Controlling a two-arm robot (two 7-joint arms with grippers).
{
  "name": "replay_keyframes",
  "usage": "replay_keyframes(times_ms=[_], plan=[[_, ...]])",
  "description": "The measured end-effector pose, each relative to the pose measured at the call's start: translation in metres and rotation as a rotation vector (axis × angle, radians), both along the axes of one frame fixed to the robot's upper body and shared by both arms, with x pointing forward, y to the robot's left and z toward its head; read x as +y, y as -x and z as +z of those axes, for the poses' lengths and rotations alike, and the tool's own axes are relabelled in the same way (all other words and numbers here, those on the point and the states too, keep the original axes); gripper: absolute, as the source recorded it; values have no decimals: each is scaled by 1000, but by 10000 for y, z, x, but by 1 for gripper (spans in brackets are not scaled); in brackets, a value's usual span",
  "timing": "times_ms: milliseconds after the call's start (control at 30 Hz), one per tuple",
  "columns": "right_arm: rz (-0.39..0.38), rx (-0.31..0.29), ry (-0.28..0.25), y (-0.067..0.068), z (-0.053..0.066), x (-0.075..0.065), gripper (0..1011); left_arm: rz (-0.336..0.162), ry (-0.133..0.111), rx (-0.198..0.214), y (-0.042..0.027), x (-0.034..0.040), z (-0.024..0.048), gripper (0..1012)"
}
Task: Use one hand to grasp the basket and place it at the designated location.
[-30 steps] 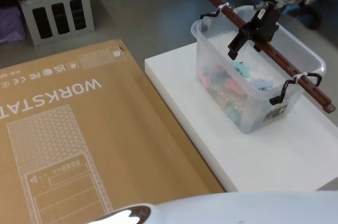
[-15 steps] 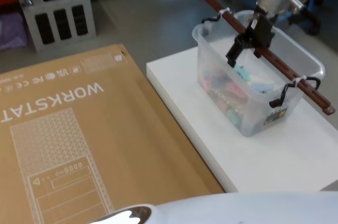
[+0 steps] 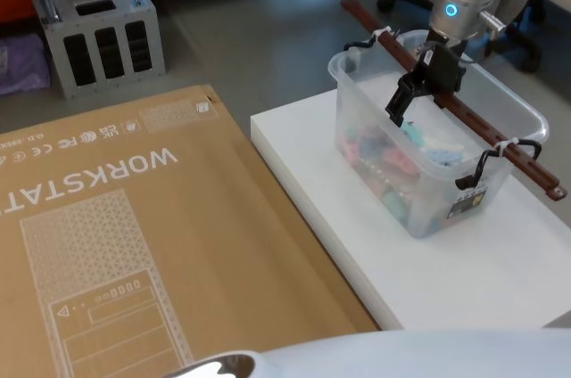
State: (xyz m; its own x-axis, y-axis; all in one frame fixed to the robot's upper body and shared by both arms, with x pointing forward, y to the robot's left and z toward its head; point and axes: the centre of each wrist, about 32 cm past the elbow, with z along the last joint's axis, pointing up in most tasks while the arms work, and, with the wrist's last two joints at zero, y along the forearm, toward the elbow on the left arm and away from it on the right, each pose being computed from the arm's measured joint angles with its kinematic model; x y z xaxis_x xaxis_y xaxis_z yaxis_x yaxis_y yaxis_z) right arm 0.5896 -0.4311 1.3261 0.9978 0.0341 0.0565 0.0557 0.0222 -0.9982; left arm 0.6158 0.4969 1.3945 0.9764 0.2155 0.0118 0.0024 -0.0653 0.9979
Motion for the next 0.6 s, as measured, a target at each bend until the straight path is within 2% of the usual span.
replay_keyframes(times_ms=[300,500,600], plan=[[0,0,-4,-3,-12,-20,1001,0,0,0,0,0,0,0],[30,-7,-21,28,-36,-26,902,0,0,0,0,0,0,0],[35,-8,-21,38,-37,-25,794,0,0,0,0,1,0,0]])
